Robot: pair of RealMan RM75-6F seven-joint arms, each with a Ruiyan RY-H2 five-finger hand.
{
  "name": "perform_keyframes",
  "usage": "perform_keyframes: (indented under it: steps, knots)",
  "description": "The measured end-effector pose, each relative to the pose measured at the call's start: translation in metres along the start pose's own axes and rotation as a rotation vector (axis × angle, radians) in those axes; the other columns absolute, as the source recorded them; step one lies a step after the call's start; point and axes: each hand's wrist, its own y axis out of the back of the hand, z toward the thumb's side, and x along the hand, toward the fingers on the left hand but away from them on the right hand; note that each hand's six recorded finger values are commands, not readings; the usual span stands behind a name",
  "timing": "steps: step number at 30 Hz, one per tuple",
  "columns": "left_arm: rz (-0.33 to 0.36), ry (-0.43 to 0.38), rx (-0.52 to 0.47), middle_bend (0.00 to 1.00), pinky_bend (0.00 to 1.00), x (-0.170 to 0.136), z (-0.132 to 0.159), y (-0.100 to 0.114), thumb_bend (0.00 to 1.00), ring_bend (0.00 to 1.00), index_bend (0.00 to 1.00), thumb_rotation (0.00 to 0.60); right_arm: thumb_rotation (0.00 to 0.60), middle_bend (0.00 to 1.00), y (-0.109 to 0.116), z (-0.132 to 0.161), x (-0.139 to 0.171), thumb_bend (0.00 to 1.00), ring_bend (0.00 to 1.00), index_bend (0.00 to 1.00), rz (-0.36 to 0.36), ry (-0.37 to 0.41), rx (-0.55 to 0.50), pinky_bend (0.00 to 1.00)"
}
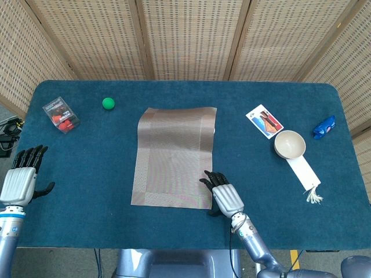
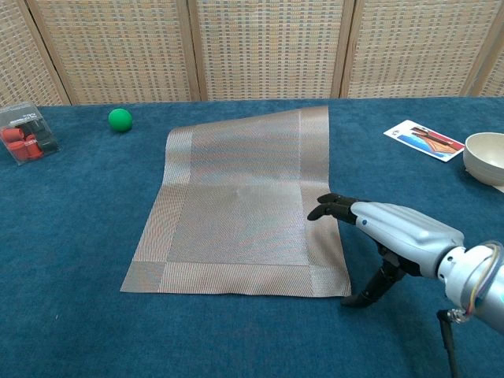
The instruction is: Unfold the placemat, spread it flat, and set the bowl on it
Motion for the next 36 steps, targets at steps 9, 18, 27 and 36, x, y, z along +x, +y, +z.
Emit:
perform_keyframes:
  steps: [9, 18, 27, 36]
  knots:
    - [-0.010, 0.010, 0.006, 0.00, 0.00, 0.002, -0.003, -0.003, 0.27, 0.00, 0.00, 0.600, 0.600, 0.00, -0.008, -0.008, -0.011, 0.31, 0.00, 0.19, 0.016, -0.020, -0.015, 0.00]
    - [-0.013, 0.015, 0.003, 0.00, 0.00, 0.003, -0.004, -0.003, 0.27, 0.00, 0.00, 0.600, 0.600, 0.00, -0.008, -0.011, -0.016, 0.47, 0.00, 0.23, 0.014, -0.027, -0.025, 0.00]
    - [-0.013, 0.013, 0.003, 0.00, 0.00, 0.003, -0.002, -0.003, 0.27, 0.00, 0.00, 0.600, 0.600, 0.00, 0.002, -0.012, -0.017, 0.51, 0.00, 0.27, -0.038, -0.017, -0.043, 0.00]
    - [-0.015, 0.018, -0.001, 0.00, 0.00, 0.003, -0.003, -0.004, 0.27, 0.00, 0.00, 0.600, 0.600, 0.07, 0.002, -0.014, -0.021, 0.49, 0.00, 0.45, -0.057, -0.021, -0.050, 0.00]
